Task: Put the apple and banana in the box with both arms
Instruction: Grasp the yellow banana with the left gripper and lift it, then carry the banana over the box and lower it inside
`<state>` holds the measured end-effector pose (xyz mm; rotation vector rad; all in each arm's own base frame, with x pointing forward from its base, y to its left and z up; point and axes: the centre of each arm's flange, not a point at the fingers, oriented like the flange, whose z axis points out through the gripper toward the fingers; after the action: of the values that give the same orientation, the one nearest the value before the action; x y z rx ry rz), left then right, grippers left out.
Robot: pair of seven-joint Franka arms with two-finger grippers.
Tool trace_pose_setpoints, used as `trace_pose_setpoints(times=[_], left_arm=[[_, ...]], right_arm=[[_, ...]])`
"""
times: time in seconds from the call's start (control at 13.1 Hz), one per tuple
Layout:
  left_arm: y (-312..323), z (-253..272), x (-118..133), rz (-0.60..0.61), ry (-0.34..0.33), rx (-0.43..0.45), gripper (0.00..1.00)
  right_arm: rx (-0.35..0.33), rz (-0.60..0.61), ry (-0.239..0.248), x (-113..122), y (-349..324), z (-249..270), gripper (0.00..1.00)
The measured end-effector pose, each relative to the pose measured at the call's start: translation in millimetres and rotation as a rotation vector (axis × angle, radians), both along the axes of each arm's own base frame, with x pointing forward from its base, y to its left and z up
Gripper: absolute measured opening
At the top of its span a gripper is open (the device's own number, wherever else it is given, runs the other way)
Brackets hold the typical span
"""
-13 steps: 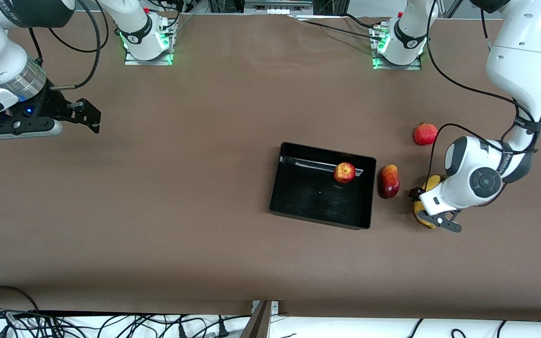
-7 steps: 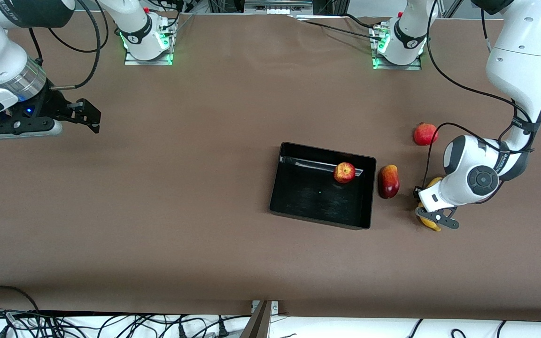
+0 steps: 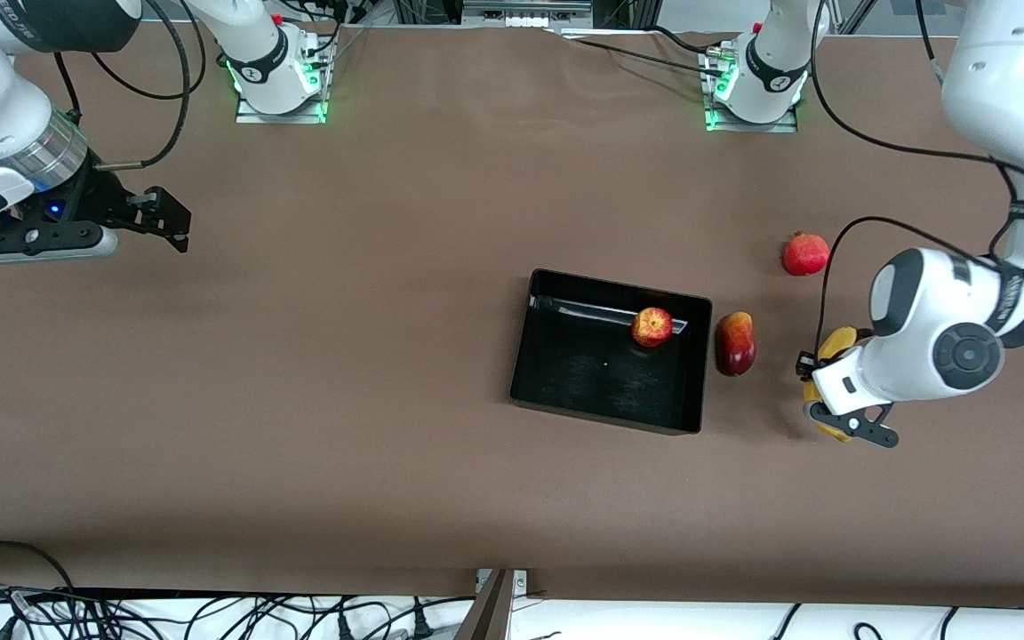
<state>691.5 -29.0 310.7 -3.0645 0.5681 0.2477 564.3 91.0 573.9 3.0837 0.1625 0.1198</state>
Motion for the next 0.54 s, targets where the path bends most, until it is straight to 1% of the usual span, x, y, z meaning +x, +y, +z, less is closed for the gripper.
trace_pose_setpoints(times=[0.15,0.23,0.38,0.54], left_arm=[[-15,24,3,0.022,0.006,-0.012,0.34],[-28,30,3,0.061,0.013,-0.015,0.34],[-74,36,-3,0.161,0.012,0.002,0.34],[-136,43,-16,0.22,0.005,0.027,0.34]], right_arm=[[0.0,0.0,0.0,0,0,0,1.0],[0.0,0.0,0.0,0,0,0,1.0],[0.0,-0.001,0.0,0,0,0,1.0],[0.0,-0.002,0.001,0,-1,0,1.0]])
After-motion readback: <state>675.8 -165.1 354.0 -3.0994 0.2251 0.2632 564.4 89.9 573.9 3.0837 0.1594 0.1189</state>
